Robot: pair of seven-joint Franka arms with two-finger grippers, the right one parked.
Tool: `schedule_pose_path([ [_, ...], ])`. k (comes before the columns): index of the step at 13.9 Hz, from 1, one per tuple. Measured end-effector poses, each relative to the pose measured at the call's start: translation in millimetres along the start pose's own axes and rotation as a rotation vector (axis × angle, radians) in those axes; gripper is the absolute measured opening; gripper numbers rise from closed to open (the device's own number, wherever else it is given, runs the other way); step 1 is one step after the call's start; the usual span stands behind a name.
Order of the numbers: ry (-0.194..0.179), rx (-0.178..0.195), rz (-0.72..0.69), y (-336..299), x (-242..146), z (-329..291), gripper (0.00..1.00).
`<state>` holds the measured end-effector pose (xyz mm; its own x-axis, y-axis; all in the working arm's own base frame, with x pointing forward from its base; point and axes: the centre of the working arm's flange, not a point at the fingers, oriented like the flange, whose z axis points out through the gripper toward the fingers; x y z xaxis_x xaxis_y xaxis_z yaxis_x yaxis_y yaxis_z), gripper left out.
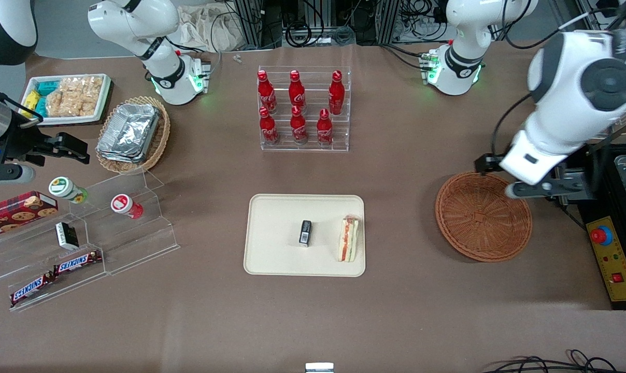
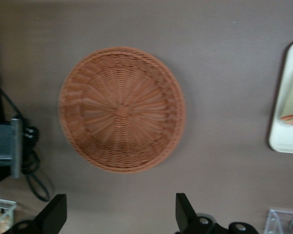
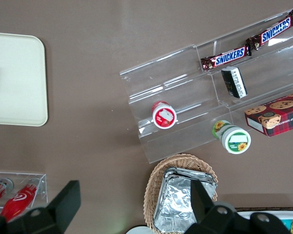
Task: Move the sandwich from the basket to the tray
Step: 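Open the left gripper and raise it back above the basket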
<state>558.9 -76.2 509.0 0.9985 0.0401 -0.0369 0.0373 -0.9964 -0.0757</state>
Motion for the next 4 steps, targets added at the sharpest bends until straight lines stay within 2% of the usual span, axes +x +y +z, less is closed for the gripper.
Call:
schedule_pose_path([
  [2, -0.005, -0.045, -0.042, -41.5, 8.0, -0.4, 1.00],
  [4, -0.002, -0.070, -0.067, -62.0, 18.1, -6.9, 1.00],
])
